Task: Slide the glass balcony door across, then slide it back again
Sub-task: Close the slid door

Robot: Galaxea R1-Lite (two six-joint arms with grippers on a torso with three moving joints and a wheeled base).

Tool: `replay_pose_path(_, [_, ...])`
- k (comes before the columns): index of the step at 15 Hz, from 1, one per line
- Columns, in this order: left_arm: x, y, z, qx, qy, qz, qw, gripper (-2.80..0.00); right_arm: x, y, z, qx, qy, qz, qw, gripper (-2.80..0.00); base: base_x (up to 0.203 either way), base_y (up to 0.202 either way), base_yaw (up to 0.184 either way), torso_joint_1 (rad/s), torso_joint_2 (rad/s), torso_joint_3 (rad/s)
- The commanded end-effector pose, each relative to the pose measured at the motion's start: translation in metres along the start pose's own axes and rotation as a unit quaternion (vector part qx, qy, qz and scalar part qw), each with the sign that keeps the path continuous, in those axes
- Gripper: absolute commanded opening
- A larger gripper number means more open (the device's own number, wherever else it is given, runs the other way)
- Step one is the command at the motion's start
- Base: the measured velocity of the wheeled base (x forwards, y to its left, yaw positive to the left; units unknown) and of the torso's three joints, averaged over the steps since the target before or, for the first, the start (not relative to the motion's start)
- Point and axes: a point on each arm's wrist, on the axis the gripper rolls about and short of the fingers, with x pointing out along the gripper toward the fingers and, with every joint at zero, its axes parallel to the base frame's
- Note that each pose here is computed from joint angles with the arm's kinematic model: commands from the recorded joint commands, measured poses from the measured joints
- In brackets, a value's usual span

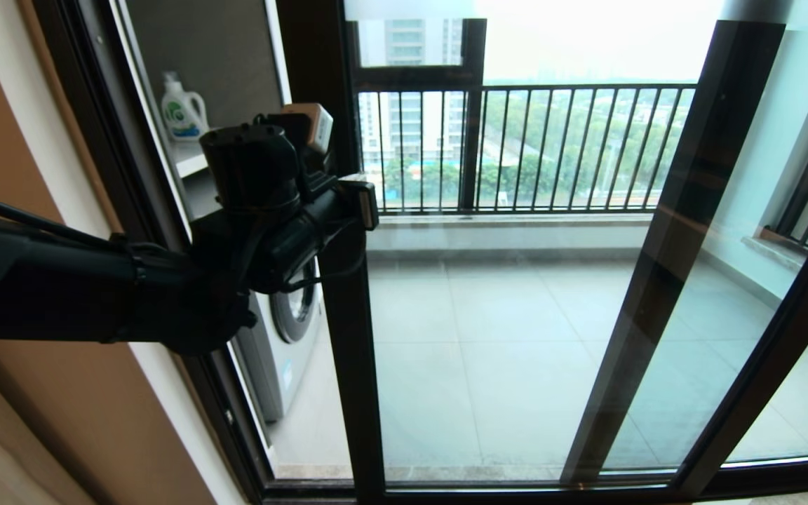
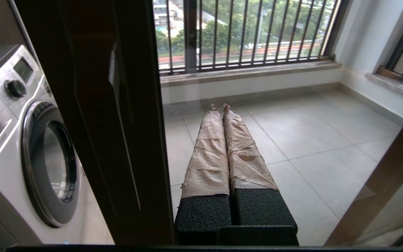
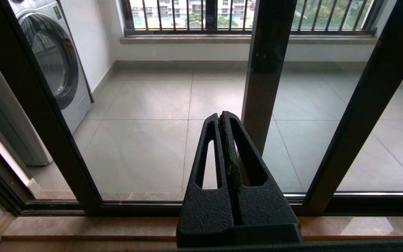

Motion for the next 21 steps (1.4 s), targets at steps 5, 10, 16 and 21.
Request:
replay_pose_path(5, [0.031,0.010,-0.017,0.000,-0.011,0.044,0.9990,-2.80,0.001,0.000,-0.003,0.000,0.006,0.001,1.000,-2.80,0.000,0.000,0.000,0.000,0.00,0.000])
replay_pose_path(10, [0.043,0.041,-0.015,0.003,-0.024,0.092,0.9955,-2.80,0.001,0.000,-0.003,0.000,0.006,0.001,1.000,-2.80,0.000,0.000,0.000,0.000,0.00,0.000])
replay_pose_path(16, [0.046,0.067,-0.015,0.008,-0.024,0.124,0.9920,-2.80,0.001,0.000,-0.003,0.000,0.006,0.000,1.000,-2.80,0.000,0.000,0.000,0.000,0.00,0.000])
replay_pose_path(21, [0.044,0.075,-0.011,0.013,-0.028,0.147,0.9887,-2.80,0.001,0.000,-0.003,0.000,0.006,0.001,1.000,-2.80,0.000,0.000,0.000,0.000,0.00,0.000])
